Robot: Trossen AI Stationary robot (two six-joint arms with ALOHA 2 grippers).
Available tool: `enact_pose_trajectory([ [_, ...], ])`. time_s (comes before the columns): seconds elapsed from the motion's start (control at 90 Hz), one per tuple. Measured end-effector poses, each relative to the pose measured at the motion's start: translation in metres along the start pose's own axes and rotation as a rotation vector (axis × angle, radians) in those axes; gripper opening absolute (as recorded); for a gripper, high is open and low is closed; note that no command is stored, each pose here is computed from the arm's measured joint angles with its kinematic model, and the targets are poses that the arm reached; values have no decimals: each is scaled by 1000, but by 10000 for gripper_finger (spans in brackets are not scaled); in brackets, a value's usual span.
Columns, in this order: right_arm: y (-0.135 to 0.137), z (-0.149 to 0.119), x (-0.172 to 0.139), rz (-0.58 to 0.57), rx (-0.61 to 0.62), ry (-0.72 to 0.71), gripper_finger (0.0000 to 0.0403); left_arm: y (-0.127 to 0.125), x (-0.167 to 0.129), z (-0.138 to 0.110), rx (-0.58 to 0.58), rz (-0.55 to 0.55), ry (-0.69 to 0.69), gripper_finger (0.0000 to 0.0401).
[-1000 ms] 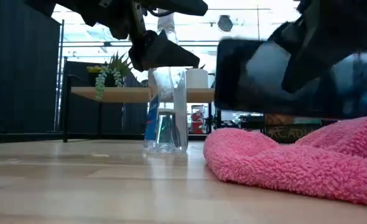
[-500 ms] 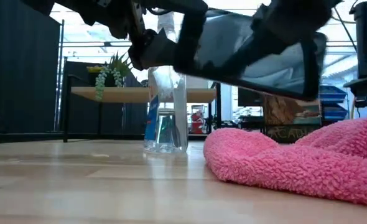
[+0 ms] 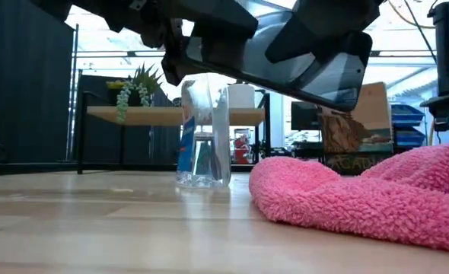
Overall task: Apply microfiber cloth
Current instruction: Wipe the black cellphone with the pink microfiber cloth
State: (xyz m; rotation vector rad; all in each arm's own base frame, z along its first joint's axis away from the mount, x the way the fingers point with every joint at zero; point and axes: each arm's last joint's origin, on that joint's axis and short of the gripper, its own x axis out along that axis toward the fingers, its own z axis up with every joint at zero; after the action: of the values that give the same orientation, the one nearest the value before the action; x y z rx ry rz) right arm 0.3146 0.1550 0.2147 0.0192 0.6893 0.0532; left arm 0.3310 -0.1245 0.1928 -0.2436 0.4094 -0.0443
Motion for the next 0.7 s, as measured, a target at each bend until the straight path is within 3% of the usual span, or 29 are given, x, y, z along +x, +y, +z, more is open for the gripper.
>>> enact_pose_trajectory([
  [0.289,-1,-1,0,-3,20,10,21,3,1,1,0,-75,32,21],
  [0.511,-5,6,-15,-25,18,158,133,5,2,1,-21,-64,39,11],
  [0.7,-7,13,-53,-126,76,385,230,4,1,0,-30,-65,41,6],
])
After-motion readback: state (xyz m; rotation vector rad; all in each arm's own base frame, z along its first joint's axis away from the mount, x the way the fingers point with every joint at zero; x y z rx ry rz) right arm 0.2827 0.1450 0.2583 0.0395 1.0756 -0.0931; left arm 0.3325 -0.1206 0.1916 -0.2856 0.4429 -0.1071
